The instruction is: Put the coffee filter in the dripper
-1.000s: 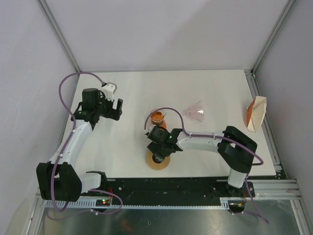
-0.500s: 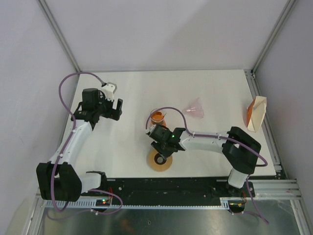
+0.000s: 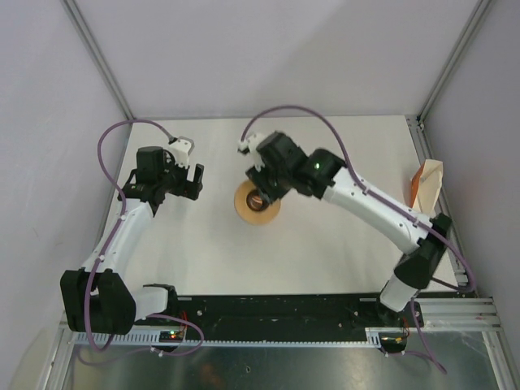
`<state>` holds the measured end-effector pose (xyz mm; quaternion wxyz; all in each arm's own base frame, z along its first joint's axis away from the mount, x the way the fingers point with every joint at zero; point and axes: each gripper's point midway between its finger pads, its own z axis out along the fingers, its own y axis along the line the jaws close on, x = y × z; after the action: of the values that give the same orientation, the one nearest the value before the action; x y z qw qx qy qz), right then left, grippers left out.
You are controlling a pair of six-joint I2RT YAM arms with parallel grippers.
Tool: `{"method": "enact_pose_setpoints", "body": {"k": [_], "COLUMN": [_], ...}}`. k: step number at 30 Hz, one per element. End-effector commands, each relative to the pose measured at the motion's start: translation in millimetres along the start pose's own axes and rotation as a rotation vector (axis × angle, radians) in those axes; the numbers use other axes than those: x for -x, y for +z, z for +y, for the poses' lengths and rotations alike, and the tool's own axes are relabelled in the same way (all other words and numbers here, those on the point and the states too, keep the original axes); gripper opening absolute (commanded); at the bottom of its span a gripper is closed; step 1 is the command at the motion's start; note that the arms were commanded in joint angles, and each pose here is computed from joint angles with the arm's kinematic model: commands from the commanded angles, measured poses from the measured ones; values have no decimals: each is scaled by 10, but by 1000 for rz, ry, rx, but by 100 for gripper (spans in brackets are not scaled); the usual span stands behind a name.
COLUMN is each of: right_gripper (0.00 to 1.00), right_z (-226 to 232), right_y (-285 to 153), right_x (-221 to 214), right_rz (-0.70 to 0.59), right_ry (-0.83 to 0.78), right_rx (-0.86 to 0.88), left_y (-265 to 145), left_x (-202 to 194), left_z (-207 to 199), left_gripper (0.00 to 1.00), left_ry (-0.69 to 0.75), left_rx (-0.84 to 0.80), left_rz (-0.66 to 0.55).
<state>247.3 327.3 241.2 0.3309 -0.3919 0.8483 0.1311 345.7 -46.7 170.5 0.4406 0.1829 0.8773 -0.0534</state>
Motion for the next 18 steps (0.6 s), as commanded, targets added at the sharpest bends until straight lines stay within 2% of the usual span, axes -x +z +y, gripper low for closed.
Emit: {"method": "enact_pose_setpoints", "body": {"k": [1,8,18], "right_gripper": [0,0,0], "right_z": [-453,-792,-897], "right_y": [145,469,848], "right_x": [202,475,304], "right_rz": [74,102,185], "right_ry": [-35,-6,-11], "right_rx": [-70,-89,-61], "left_y": [-74,-54,-36], "left_x": [84,61,35], "left_z": [-27,-40,-46], "left_gripper": [100,100,100], "left_ry": [-2,0,-2], "left_rx": [-1,-11,-15], "left_rz": [-35,-28,-20]}}
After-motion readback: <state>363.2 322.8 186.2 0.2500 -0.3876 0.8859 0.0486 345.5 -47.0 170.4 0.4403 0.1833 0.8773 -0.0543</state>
